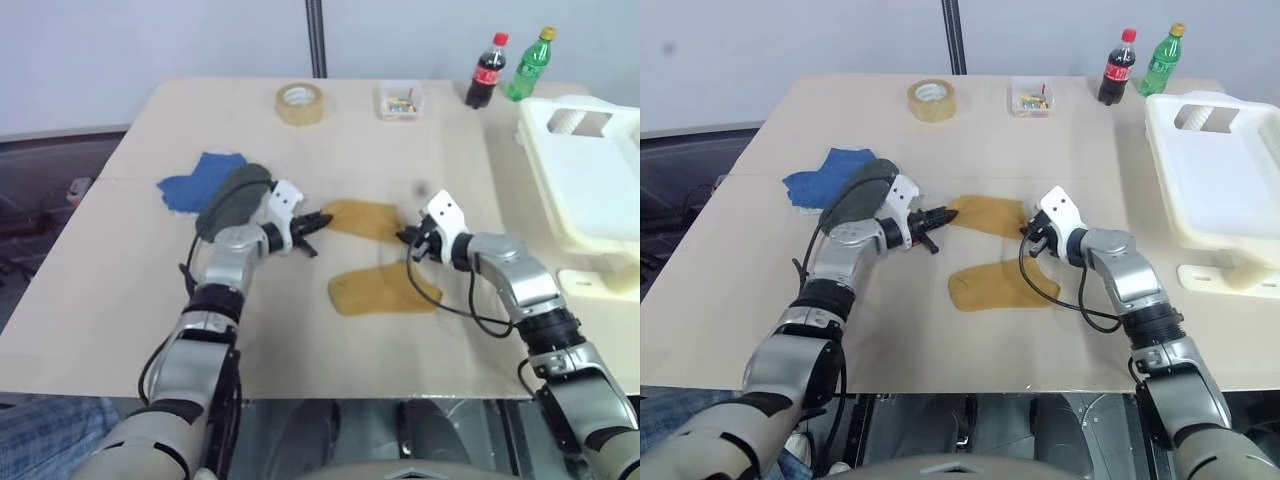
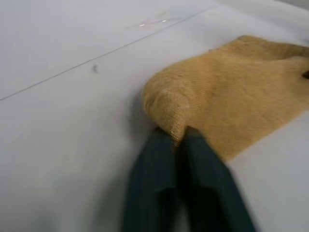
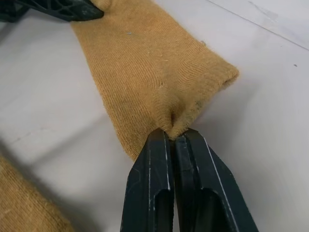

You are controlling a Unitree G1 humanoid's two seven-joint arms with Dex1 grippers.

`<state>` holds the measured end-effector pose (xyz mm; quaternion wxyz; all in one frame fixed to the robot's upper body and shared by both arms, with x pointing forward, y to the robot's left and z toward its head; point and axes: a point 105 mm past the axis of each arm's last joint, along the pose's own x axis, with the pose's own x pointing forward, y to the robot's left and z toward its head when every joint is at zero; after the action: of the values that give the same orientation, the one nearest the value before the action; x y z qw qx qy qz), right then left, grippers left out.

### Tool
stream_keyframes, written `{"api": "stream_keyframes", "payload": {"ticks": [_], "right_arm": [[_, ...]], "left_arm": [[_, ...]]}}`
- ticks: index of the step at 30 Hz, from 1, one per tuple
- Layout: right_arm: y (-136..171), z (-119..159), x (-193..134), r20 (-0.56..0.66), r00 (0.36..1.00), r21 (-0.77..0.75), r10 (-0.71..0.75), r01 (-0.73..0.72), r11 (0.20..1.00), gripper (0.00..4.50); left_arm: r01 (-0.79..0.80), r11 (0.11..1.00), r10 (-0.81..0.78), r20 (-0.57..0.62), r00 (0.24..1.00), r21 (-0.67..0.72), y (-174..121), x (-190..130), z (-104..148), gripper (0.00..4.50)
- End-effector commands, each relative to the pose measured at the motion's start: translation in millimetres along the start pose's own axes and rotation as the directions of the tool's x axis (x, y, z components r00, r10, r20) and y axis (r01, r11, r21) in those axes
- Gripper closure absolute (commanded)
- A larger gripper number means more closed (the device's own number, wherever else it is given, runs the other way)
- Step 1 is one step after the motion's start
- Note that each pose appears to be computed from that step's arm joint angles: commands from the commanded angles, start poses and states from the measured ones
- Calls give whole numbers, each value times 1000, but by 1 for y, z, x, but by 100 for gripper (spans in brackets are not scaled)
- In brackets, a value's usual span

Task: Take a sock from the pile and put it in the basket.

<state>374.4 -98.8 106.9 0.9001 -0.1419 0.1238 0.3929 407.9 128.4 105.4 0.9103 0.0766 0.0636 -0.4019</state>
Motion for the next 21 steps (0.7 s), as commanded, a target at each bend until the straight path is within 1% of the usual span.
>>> {"api": "stream_keyframes", "payload": {"ticks": [1,2,5,7,9,12,14,16,19,21], "right_arm": [[-6,18,-12,52,998,-26,-24,26,999,450],[-6,20,-14,53,998,-26,-24,26,999,450],[-1,26,-28,51,999,-9,17,-16,1000,450],[4,33,-45,39,998,-10,52,-51,999,450],[8,37,-59,17,997,-10,80,-80,997,450],[12,36,-84,-78,991,-44,109,-113,993,450],[13,39,-97,-114,986,-37,119,-123,992,450],[16,37,-106,-159,979,-29,131,-137,990,450],[21,29,-112,-205,967,-5,150,-154,988,450],[22,24,-110,-215,966,7,142,-144,990,450]], "left_arm": [[48,997,-46,28,999,-66,-15,-4,2,443],[66,995,-63,39,997,-75,-19,-5,5,443],[151,980,-137,107,985,-133,-41,-15,27,443],[190,965,-161,165,973,-181,-56,-30,47,443],[207,954,-170,178,969,-216,-70,-45,56,443],[183,952,-163,102,981,-244,-87,-63,44,443],[178,945,-156,103,982,-273,-100,-73,42,443],[165,926,-129,126,984,-339,-114,-79,41,443],[127,907,-88,114,990,-402,-130,-81,33,443],[54,907,-27,71,997,-417,-136,-79,22,443]]}}
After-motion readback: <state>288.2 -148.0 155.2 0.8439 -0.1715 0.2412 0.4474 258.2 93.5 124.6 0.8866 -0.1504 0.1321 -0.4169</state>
